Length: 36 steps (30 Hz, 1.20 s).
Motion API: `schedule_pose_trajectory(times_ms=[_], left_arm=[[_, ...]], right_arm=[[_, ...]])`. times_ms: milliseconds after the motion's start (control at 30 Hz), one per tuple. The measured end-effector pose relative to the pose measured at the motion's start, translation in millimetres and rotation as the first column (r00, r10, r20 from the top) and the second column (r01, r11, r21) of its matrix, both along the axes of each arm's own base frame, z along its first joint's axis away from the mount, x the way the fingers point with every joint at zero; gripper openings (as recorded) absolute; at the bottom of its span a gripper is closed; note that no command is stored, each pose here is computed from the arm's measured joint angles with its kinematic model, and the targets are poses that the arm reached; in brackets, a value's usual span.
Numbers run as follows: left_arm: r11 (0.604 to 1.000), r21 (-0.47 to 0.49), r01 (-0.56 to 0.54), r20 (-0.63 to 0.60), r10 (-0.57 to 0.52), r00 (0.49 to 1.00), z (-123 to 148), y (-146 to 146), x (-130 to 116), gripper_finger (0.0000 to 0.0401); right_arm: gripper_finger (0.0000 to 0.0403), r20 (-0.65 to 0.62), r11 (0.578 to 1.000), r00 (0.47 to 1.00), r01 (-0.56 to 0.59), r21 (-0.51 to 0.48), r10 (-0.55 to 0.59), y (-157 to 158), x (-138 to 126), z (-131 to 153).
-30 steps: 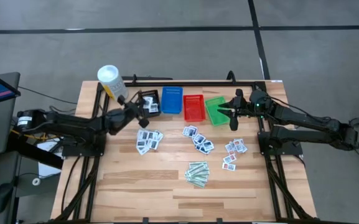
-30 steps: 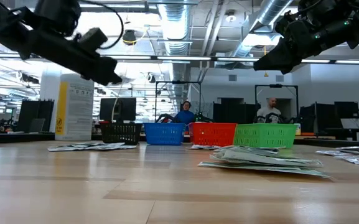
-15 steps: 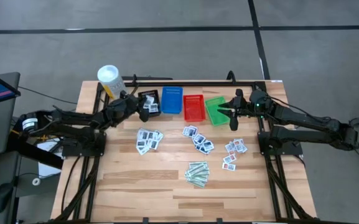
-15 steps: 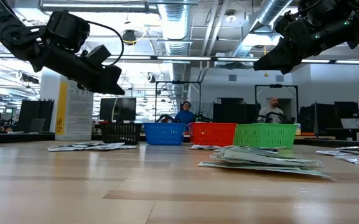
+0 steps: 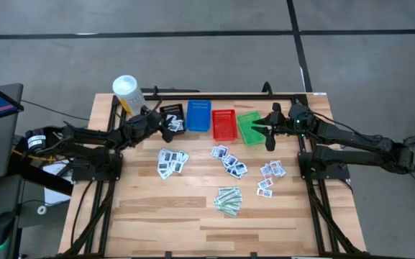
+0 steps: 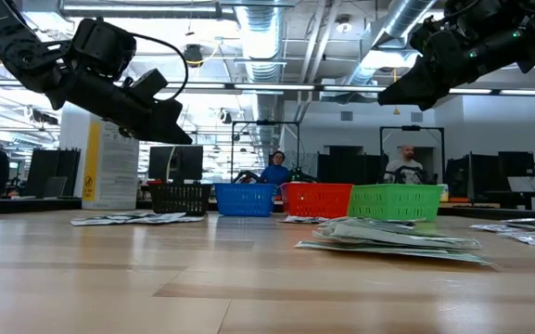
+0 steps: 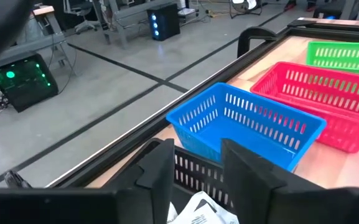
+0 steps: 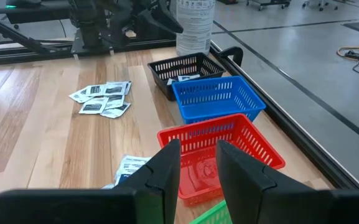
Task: Pick & Place First Aid Supplies
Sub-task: Put the gray pad into the black bin
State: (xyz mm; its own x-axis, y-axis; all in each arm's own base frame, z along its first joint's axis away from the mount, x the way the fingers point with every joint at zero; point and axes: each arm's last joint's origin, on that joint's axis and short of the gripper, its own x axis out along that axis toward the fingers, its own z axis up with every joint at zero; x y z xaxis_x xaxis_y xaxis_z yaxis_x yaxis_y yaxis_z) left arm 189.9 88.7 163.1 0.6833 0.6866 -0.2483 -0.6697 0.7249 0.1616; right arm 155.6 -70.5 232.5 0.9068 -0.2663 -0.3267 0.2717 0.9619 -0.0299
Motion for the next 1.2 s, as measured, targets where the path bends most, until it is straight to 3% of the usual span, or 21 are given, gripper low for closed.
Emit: schedule_pose_trajectory(times_ms=[233, 700, 933, 1200], left_arm=[[1.0, -0.002, 0.028, 0.001, -0.028, 1.0, 0, -4, 2, 0.0136], [0.956, -0.06, 0.287, -0.061, -0.291, 0.955, -7, -37, 12, 0.0137], [0.865, -0.117, 0.488, -0.053, -0.496, 0.867, -10, -58, 16, 0.0136], [0.745, -0.213, 0.633, -0.082, -0.659, 0.748, -18, -79, 15, 0.0134]], right_arm=[[0.0098, 0.0, 1.0, 1.0, 0.0, 0.0, 0.0, 0, 0, 0], [0.0098, -0.001, 1.0, 1.0, -0.001, 0.0, 0.001, 0, 0, 0], [0.0098, -0.001, 1.0, 1.0, -0.001, 0.0, 0.001, 0, 0, 0], [0.0098, -0.001, 1.0, 1.0, 0.0, 0.0, 0.0, 0, 0, 0]])
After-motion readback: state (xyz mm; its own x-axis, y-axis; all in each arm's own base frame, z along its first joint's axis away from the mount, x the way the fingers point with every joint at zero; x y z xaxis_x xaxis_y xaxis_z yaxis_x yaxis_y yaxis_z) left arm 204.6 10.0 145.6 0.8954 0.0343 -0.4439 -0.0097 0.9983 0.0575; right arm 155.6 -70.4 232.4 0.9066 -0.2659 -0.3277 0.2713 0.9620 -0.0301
